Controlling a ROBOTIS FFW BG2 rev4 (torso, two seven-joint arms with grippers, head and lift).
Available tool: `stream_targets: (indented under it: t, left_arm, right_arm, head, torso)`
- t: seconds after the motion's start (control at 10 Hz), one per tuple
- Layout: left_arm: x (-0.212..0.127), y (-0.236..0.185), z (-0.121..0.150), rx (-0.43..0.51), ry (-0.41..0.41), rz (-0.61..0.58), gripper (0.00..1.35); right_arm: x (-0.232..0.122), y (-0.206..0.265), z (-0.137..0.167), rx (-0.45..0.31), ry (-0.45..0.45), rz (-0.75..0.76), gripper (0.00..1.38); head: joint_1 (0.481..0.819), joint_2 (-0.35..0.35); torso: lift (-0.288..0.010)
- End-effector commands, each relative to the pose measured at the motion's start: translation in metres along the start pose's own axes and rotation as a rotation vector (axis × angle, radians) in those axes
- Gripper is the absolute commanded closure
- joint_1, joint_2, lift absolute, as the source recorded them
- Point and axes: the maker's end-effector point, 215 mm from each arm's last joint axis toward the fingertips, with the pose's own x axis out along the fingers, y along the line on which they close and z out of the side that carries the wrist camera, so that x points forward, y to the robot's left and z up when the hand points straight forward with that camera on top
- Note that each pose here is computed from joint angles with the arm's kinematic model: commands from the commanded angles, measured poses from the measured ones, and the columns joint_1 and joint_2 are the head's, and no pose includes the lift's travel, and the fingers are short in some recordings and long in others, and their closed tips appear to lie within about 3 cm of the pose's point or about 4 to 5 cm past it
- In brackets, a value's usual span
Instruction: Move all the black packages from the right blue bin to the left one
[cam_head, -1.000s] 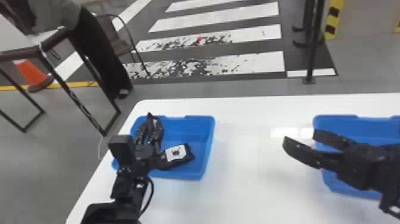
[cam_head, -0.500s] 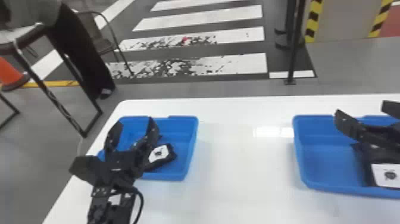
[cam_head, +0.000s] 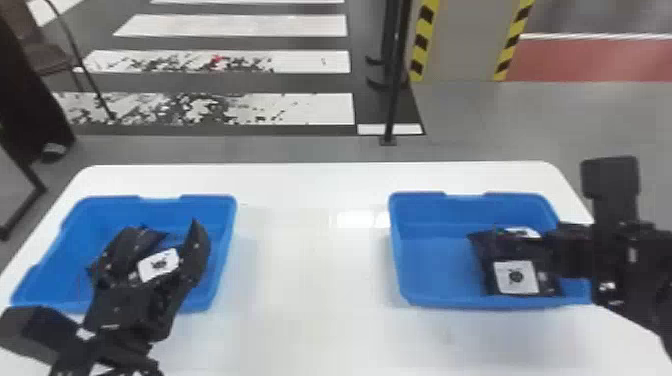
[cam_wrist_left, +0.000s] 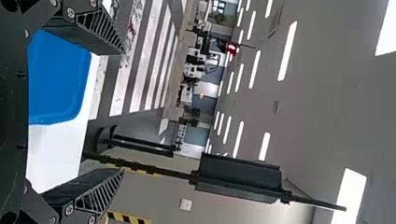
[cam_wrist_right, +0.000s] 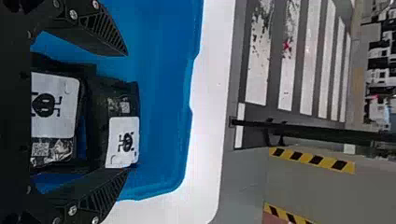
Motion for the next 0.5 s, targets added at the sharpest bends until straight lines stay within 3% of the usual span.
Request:
stream_targets:
  t: [0.0,0.4]
  left_arm:
    - [0.003,-0.015,0.002,-0.018,-0.011,-0.028,0.15]
    - [0.003,-0.021,-0.006,-0.046,0.01,-0.037,0.15]
  right_arm:
    - [0.025,-0.001,-0.015,0.016,0.072,0.005,0.15]
    - [0.04,-0.017,-0.016,0.013,0.12,-0.046,0.15]
  head:
    - [0.695,-0.027]
    - [0.695,-0.068]
  torso:
    - [-0.154]
    - [-0.154]
